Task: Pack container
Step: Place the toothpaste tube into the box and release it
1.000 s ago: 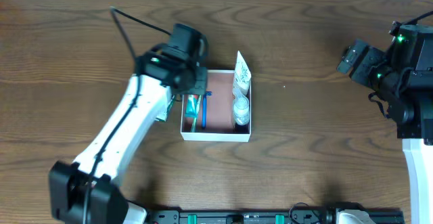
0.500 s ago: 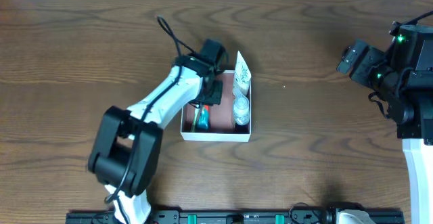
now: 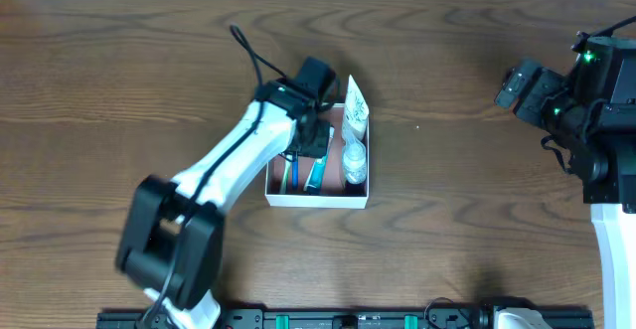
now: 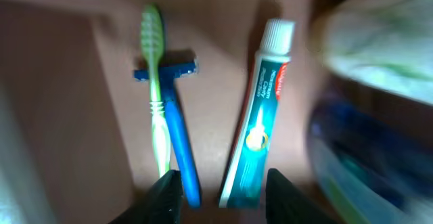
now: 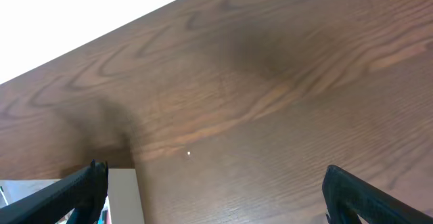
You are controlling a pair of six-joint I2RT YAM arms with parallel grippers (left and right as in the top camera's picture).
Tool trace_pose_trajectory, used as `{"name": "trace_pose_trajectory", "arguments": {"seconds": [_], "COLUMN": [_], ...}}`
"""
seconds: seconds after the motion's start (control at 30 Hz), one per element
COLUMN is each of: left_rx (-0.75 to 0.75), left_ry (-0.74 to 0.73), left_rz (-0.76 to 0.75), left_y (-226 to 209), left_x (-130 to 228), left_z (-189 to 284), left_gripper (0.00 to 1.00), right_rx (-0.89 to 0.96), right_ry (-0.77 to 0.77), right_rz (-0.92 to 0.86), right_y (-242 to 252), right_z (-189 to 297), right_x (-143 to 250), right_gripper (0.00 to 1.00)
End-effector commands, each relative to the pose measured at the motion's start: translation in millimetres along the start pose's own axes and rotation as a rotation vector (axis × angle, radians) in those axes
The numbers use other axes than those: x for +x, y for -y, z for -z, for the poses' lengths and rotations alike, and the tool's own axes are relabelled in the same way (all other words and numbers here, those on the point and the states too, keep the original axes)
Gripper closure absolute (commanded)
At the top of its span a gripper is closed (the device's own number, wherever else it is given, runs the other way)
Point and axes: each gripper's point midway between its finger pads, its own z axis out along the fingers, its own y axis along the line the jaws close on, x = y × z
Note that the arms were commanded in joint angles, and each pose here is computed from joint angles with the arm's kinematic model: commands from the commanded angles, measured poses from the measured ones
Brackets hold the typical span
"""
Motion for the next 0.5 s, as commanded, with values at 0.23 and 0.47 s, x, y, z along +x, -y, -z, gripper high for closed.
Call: {"name": "trace_pose_trajectory", "arguments": {"seconds": [0.23,0.47], "left_rx": [-0.237,-0.245], "left_ry": [0.292,0.092], "left_rz": [0.119,0.168], "left_y": [-88.1,-148.7], "left_x": [-26.4,-6.6], "left_z": [115.6,67.1], "left_gripper": [0.45,0.43], "right_rx": [-0.002,-0.002], "right_ry": [0.005,0.005], "right_rz": [0.000,0.000], "right_y": [0.3,0.3], "right_z": [1.5,1.5], "right_x": [-2.6,-2.6], "right_gripper": [0.01,0.01]}}
